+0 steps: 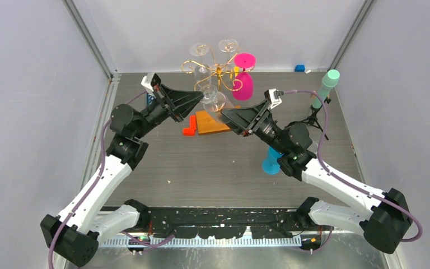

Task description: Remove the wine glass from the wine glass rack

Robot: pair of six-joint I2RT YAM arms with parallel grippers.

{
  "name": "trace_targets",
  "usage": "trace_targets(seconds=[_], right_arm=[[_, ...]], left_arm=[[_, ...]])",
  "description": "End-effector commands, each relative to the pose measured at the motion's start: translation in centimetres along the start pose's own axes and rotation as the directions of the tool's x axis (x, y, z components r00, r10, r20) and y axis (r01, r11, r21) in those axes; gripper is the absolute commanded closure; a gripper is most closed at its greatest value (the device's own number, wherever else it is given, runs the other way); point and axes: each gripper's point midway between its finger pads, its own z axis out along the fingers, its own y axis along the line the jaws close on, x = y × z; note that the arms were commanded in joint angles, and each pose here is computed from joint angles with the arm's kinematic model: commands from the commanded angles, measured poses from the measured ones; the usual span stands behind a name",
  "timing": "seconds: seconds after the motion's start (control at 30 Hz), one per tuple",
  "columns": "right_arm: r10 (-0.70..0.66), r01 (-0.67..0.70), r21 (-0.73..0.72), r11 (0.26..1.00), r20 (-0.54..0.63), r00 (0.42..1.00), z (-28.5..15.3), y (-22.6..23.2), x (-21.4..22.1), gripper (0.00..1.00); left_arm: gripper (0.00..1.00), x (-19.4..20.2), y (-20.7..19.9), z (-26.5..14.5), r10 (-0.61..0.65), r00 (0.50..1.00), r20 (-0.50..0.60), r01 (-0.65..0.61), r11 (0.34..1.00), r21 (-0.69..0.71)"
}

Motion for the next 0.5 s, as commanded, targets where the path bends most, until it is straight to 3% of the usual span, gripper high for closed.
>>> trace_targets(seconds=[0.0, 0.23, 0.27, 0.3, 0.4, 0.43, 0.47], right_arm=[[-0.025, 0.03, -0.381, 0.924, 0.017, 1.0, -0.7, 9.9, -0.4, 0.32], [-0.018, 0.015, -0.45, 0.893, -0.003, 1.0, -1.0, 10.9, 0.2, 0.52], [-0.018, 0.015, -0.455, 0.891, -0.003, 1.0, -1.1, 11.0, 0.3, 0.6], [-0.018, 0.015, -0.454, 0.891, -0.003, 1.0, -1.1, 11.0, 0.3, 0.6], [-0.019, 0.018, -0.46, 0.888, 0.003, 1.0, -1.2, 11.2, 0.2, 0.8], [-0.017, 0.019, -0.46, 0.888, 0.008, 1.0, -1.3, 11.3, 0.1, 0.91], [-0.017, 0.021, -0.461, 0.887, 0.012, 1.0, -1.3, 11.4, 0.0, 0.95]], left_arm=[[1.0, 1.8, -4.0, -1.1, -0.011, 0.999, -0.036, 0.016, 0.989, 0.144], [1.0, 1.3, -3.7, -1.4, -0.042, 0.999, -0.003, 0.042, 0.988, 0.149], [1.0, 1.3, -3.7, -1.4, -0.043, 0.999, 0.001, 0.042, 0.988, 0.151], [1.0, 1.3, -3.7, -1.4, -0.042, 0.999, 0.002, 0.042, 0.987, 0.152], [0.99, 1.3, -3.9, -1.6, -0.027, 1.0, 0.006, 0.025, 0.986, 0.166], [0.94, 1.4, -4.1, -1.7, -0.018, 1.0, 0.01, 0.016, 0.985, 0.171], [0.89, 1.5, -4.2, -1.8, -0.009, 1.0, 0.011, 0.007, 0.985, 0.174]])
